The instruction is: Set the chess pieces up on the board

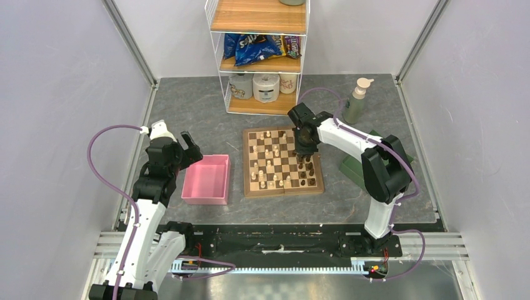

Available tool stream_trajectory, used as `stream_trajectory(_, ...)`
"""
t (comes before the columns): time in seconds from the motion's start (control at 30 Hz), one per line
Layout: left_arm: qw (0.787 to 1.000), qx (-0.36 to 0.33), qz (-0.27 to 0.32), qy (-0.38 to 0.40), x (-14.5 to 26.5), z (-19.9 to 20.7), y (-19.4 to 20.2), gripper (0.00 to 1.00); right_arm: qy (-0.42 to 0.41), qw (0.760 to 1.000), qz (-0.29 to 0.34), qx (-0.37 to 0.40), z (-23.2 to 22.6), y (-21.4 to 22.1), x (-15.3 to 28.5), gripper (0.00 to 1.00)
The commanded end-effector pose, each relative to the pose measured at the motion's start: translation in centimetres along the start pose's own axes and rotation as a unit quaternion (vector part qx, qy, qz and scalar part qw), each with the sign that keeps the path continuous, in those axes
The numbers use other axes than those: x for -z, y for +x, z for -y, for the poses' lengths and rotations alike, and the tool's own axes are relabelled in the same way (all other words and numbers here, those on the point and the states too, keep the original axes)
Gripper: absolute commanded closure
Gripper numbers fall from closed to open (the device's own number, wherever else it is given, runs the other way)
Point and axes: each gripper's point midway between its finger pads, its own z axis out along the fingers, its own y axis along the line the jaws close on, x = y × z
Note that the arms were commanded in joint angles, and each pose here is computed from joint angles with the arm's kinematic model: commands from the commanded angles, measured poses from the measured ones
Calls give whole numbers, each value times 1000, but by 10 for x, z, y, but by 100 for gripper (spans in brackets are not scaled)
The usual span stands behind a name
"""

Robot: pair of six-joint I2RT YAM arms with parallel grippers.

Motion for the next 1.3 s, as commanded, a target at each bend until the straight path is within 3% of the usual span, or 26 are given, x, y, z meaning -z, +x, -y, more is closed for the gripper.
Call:
stream_trajectory(0.0,1000,18,21,14,3,8,-13,1,-5,999,33,-5,1,-15,11,80)
stream_trajectory(0.63,1000,18,20,15,2,9,-13,1,-34,998,47,2,-12,-29,27,62)
stream_trajectory(1.27,1000,18,21,14,3,8,-13,1,-49,998,45,15,-28,-43,17,60)
